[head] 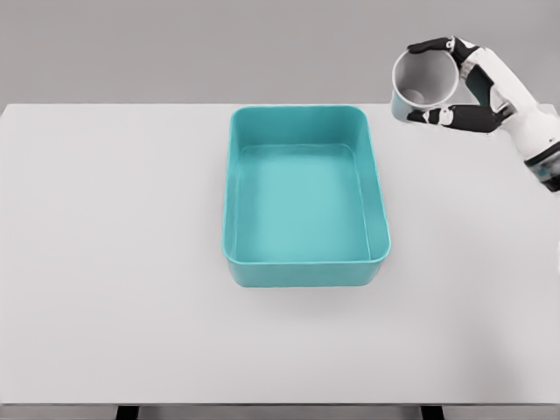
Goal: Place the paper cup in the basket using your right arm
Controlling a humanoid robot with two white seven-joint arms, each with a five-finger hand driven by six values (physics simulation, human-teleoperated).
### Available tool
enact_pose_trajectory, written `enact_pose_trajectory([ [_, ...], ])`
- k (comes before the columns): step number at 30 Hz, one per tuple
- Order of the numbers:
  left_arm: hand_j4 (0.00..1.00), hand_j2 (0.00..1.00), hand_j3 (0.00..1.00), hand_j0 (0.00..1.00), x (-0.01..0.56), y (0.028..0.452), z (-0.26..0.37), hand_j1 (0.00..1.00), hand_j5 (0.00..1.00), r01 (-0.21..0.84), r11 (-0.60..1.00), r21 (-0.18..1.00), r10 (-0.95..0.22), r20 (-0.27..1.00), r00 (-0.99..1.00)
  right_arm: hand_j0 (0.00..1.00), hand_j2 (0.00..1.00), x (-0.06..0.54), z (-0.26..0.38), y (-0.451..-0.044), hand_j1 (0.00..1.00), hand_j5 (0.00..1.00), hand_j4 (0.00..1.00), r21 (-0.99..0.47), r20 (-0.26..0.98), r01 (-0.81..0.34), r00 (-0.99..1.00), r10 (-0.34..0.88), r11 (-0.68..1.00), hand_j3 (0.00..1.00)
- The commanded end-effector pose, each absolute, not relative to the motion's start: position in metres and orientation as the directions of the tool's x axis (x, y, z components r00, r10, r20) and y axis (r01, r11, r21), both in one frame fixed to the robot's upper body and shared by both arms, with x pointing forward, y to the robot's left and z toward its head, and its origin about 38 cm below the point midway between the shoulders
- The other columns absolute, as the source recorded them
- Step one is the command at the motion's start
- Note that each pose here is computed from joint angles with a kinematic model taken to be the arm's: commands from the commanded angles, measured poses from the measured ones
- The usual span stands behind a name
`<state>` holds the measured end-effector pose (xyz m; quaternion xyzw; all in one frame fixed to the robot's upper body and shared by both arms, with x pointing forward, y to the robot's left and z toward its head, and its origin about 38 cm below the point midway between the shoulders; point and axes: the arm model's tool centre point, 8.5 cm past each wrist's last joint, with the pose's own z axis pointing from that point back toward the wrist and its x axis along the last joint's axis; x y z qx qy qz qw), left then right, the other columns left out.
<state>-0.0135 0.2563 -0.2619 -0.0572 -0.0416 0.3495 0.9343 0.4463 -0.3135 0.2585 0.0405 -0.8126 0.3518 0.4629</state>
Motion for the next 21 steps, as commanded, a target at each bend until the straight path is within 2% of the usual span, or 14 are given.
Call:
enact_pose_trajectory([
  [1,1.00,1.00,1.00,1.00,-0.013,0.256,-0.262,1.00,1.00,-0.649,0.749,-0.136,0.658,0.038,0.752,0.68,0.68,0.440,0.269,-0.288,0.68,0.68,0.68,-0.568,0.755,-0.425,-0.611,0.240,0.705,0.68],
  [6,1.00,1.00,1.00,1.00,-0.013,0.256,-0.262,1.00,1.00,-0.649,0.749,-0.136,0.658,0.038,0.752,0.68,0.68,0.445,0.278,-0.219,0.68,0.68,0.68,-0.637,0.721,-0.527,-0.665,0.194,0.562,0.68],
  [11,1.00,1.00,1.00,1.00,-0.013,0.256,-0.262,1.00,1.00,-0.649,0.749,-0.136,0.658,0.038,0.752,0.67,0.67,0.444,0.278,-0.179,0.67,0.67,0.67,-0.686,0.700,-0.578,-0.690,0.184,0.441,0.67],
  [14,1.00,1.00,1.00,1.00,-0.013,0.256,-0.262,1.00,1.00,-0.649,0.749,-0.136,0.658,0.038,0.752,0.67,0.67,0.440,0.284,-0.169,0.67,0.67,0.67,-0.729,0.668,-0.578,-0.717,0.198,0.367,0.67],
  [18,1.00,1.00,1.00,1.00,-0.013,0.256,-0.262,1.00,1.00,-0.649,0.749,-0.136,0.658,0.038,0.752,0.67,0.67,0.434,0.285,-0.179,0.67,0.67,0.67,-0.747,0.653,-0.566,-0.725,0.222,0.348,0.67],
  [19,1.00,1.00,1.00,1.00,-0.013,0.256,-0.262,1.00,1.00,-0.649,0.749,-0.136,0.658,0.038,0.752,0.69,0.69,0.435,0.286,-0.180,0.69,0.69,0.69,-0.748,0.651,-0.564,-0.726,0.222,0.350,0.69],
  [21,1.00,1.00,1.00,1.00,-0.013,0.256,-0.262,1.00,1.00,-0.649,0.749,-0.136,0.658,0.038,0.752,0.81,0.81,0.435,0.285,-0.180,0.81,0.81,0.81,-0.748,0.652,-0.565,-0.724,0.226,0.349,0.81],
])
